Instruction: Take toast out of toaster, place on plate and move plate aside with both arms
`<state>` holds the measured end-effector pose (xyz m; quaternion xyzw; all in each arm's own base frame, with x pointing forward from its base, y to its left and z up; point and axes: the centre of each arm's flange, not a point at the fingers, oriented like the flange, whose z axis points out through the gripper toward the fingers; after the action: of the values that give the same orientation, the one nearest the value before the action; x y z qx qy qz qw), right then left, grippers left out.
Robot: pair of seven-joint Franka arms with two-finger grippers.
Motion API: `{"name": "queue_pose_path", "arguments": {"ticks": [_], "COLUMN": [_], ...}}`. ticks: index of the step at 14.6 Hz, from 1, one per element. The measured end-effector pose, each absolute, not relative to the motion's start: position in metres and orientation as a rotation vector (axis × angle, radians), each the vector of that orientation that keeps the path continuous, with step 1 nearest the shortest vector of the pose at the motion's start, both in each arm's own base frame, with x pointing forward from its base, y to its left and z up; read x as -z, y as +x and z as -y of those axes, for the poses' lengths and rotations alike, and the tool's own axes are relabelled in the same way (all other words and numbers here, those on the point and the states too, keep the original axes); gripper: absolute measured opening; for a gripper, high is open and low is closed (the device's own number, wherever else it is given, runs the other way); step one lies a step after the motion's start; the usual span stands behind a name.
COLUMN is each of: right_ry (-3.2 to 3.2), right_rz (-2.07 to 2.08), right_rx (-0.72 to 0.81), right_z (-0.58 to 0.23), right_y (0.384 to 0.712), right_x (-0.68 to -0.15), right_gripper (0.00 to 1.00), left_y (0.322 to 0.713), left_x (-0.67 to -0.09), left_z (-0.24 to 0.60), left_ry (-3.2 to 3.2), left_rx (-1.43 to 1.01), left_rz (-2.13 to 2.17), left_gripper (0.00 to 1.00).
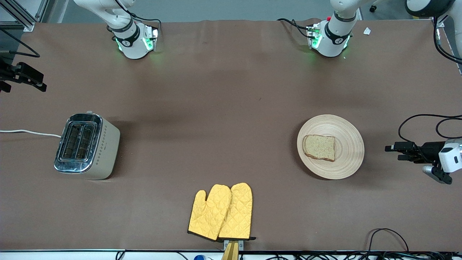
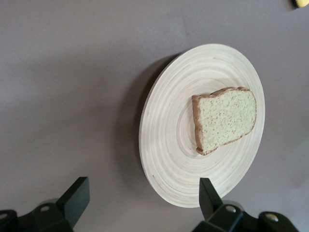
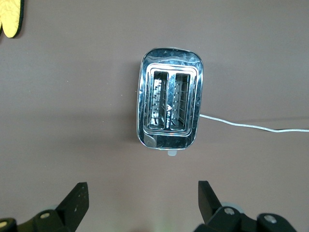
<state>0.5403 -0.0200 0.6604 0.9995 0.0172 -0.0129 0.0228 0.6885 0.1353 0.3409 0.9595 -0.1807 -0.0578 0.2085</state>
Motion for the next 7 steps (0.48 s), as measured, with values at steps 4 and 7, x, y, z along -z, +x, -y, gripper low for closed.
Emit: {"name": "queue_pose_path", "arguments": {"ticks": [4,7], "right_ry": [3.095,3.095], "right_rz": [-0.06,-0.064], "right_rx": [0.05,0.049], "right_z": [0.018,0.016], "right_y": [0.54,0.54], "right_x": [-0.66,-0.66], "right_gripper": [1.0,1.0], "left_y": [0.692,0.675], "left_x": [-0.45,-0.523], "left_z": [-0.044,-0.006], "left_ry": [2.883,2.985], "left_rx": [0.095,0.007], "left_rz": [0.678,0.615], "left_gripper": [1.0,1.0]}}
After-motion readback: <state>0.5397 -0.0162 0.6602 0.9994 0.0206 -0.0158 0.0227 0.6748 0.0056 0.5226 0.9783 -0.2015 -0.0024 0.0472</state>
